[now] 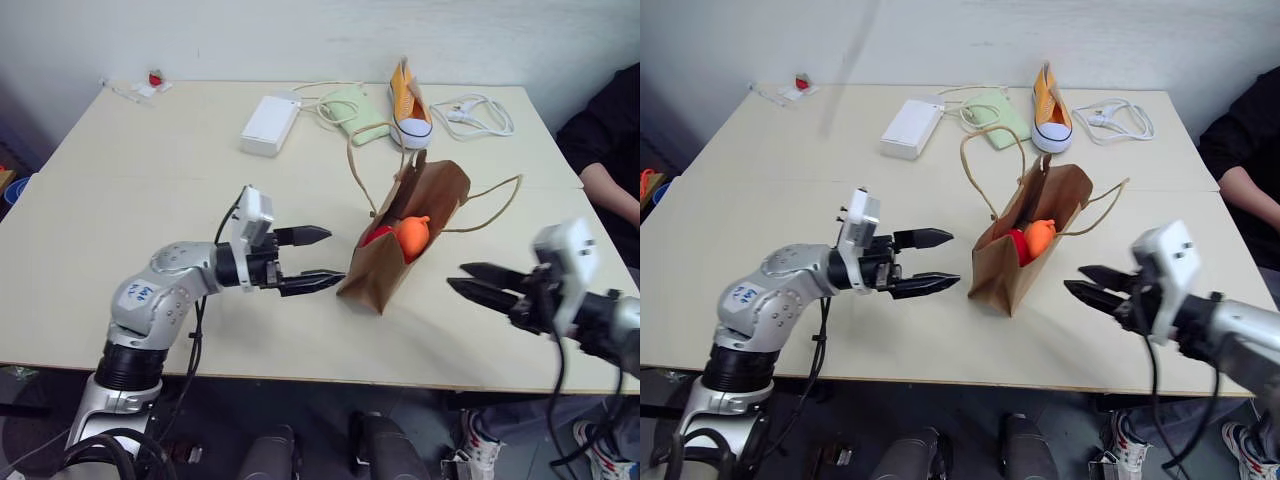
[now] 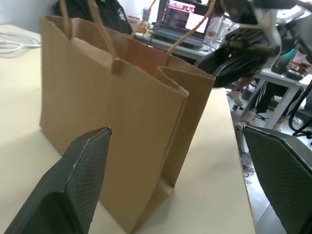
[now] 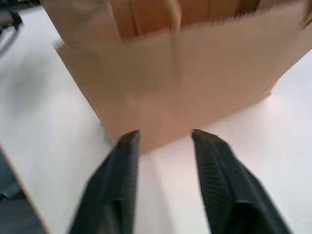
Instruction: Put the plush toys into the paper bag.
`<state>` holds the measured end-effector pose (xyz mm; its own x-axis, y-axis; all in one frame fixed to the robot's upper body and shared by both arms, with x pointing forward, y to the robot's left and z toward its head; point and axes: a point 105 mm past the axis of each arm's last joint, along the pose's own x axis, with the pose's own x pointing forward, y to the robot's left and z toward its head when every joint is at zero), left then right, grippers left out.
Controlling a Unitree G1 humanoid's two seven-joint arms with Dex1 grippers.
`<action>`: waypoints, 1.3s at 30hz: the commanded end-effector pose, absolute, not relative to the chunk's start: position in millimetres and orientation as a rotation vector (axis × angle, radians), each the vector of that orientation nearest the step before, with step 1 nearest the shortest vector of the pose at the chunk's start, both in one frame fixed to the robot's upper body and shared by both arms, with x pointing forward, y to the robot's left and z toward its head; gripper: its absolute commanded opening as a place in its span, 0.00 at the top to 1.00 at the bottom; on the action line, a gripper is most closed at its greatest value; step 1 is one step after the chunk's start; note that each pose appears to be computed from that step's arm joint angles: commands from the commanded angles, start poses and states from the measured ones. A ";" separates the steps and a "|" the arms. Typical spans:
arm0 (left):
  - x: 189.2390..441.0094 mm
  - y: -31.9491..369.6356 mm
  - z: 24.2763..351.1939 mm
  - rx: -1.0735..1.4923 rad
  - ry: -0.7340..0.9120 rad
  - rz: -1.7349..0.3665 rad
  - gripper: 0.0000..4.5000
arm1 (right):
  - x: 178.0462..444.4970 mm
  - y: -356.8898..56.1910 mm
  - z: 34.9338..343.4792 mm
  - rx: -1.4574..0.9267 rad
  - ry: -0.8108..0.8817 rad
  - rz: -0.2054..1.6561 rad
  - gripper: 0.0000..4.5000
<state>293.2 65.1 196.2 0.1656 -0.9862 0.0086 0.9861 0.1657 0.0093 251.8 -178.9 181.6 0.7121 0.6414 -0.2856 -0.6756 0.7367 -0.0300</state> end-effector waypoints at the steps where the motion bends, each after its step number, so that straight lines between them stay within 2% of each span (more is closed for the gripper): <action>1: 296.9 51.8 202.9 0.057 -0.080 -1.421 0.00 | 271.8 -158.2 175.8 -0.206 0.194 0.731 0.92; 2: 299.0 48.9 202.8 0.057 -0.085 -1.417 0.00 | 277.2 -154.0 174.0 -0.207 0.184 0.728 0.99; 6: 298.9 37.3 200.4 0.057 -0.100 -1.432 0.00 | 294.9 -137.5 168.8 -0.215 0.155 0.731 0.99; 11: 304.2 31.3 193.5 0.085 -0.096 -1.392 0.00 | 304.5 -121.9 168.6 -0.224 0.129 0.756 0.99; 20: 336.5 19.1 183.7 0.116 -0.095 -1.161 0.00 | 308.2 -109.9 167.3 -0.223 0.112 0.781 0.99; 23: 337.3 18.2 187.6 0.087 -0.118 -1.152 0.13 | 307.4 -109.3 168.2 -0.219 0.106 0.784 1.00; 31: 337.9 20.9 190.5 0.050 -0.124 -1.181 0.71 | 302.7 -116.4 173.9 -0.225 0.073 0.778 1.00; 35: 335.5 30.3 196.9 -0.019 -0.135 -1.285 1.00 | 282.8 -130.0 183.3 -0.253 0.050 0.816 1.00; 39: 325.0 42.1 203.4 -0.004 -0.114 -1.528 1.00 | 239.7 -152.6 205.9 -0.258 0.040 0.896 1.00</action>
<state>334.5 41.5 186.8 0.1598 -0.9863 0.0406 0.9868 0.1607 0.0181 258.6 -154.0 180.7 0.6686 0.7176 -0.1950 -0.7435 0.6494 -0.1594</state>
